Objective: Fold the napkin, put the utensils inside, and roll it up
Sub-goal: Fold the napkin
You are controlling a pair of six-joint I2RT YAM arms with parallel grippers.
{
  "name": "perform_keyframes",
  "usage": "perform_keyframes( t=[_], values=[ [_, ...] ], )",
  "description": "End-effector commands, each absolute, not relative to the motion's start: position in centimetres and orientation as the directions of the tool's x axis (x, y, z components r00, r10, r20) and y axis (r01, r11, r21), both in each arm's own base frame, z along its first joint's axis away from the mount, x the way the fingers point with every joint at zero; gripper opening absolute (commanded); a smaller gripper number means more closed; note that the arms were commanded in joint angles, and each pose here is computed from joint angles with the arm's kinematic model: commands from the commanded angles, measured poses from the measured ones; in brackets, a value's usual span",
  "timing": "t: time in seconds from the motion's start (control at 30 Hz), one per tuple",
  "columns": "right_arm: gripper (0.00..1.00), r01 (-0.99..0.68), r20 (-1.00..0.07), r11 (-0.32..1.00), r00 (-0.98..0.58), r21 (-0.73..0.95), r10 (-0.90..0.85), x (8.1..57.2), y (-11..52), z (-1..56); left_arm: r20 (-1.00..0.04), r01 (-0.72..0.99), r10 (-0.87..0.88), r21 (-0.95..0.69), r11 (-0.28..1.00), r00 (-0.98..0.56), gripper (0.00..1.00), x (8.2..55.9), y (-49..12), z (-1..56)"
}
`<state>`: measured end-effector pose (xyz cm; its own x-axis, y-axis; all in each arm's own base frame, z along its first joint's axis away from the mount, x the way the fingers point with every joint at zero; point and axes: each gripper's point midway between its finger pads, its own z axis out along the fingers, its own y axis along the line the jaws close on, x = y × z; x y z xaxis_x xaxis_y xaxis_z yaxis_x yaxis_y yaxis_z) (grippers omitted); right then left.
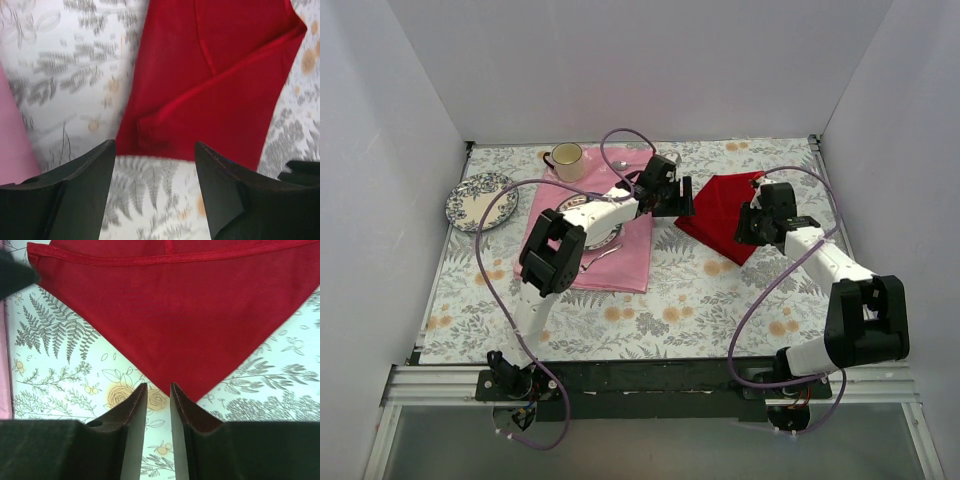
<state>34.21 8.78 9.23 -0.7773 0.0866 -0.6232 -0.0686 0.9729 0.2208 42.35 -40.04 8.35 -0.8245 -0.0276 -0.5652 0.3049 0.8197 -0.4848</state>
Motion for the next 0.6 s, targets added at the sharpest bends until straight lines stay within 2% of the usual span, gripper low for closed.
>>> perform_keyframes(
  t=[0.0,0.2,0.47,0.57],
  values=[
    [0.3,-0.126,-0.624,0.952,-0.777,0.279,0.08,35.6,10.5,8.9,-0.649,0.324,-0.004,-0.385,0.864,-0.761,0.63,45.9,-39.8,8.2],
    [0.25,-0.113,-0.596,0.955,-0.799,0.275,0.077,35.5,10.3,7.3,-0.633,0.326,0.012,-0.383,0.864,-0.774,0.6,45.9,-40.1,6.6],
    [0.19,-0.079,-0.553,0.959,-0.828,0.274,0.089,34.0,9.8,5.8,-0.626,0.316,0.017,-0.371,0.873,-0.78,0.48,45.6,-39.6,5.9],
    [0.19,-0.072,-0.541,0.958,-0.836,0.278,0.094,32.9,9.6,5.3,-0.628,0.314,0.01,-0.376,0.872,-0.778,0.48,45.4,-39.5,6.0]
  ],
)
